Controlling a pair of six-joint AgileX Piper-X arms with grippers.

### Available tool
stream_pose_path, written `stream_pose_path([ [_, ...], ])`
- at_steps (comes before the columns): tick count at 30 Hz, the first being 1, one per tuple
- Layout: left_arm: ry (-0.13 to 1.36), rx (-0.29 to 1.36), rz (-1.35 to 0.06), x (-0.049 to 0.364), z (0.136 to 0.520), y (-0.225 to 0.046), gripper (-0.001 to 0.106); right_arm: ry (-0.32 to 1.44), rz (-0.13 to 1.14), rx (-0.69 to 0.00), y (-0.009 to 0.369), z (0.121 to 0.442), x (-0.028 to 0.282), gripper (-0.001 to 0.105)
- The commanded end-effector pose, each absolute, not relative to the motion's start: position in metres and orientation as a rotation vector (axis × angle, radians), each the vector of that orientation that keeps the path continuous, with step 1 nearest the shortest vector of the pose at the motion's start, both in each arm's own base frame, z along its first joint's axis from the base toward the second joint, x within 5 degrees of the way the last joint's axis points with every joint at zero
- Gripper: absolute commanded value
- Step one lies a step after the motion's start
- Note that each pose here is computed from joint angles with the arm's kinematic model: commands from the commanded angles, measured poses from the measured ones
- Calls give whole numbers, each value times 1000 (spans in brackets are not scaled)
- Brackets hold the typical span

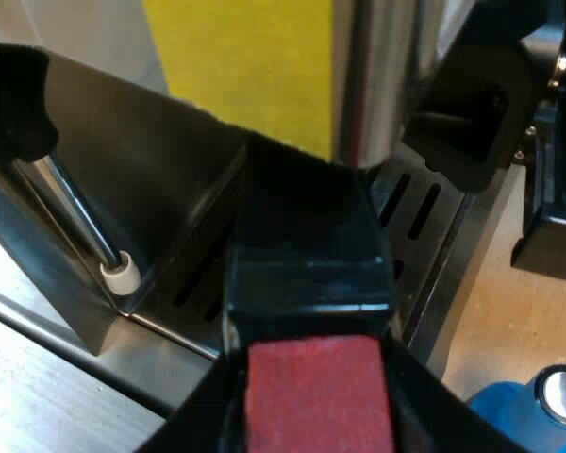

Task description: Put the handle in the coffee machine

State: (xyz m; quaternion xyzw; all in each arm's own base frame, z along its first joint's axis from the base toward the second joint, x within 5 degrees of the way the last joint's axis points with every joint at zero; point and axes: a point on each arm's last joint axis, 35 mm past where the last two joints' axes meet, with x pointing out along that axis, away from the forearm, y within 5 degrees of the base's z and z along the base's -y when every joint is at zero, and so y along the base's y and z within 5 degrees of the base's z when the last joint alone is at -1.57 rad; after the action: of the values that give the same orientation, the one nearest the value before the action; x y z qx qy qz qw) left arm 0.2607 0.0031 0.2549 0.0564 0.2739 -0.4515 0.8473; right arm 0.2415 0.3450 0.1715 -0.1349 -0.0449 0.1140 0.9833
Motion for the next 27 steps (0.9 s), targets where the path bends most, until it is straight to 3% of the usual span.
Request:
stream_pose_path([
  [1, 438, 93, -1034, 261, 274, 1, 0, -125, 217, -240, 344, 180, 242, 52],
  [10, 467, 70, -1039, 259, 272, 1, 0, -127, 277, -258, 343, 177, 250, 52],
  [27, 470, 70, -1038, 258, 272, 1, 0, -98, 259, -285, 344, 164, 249, 52],
])
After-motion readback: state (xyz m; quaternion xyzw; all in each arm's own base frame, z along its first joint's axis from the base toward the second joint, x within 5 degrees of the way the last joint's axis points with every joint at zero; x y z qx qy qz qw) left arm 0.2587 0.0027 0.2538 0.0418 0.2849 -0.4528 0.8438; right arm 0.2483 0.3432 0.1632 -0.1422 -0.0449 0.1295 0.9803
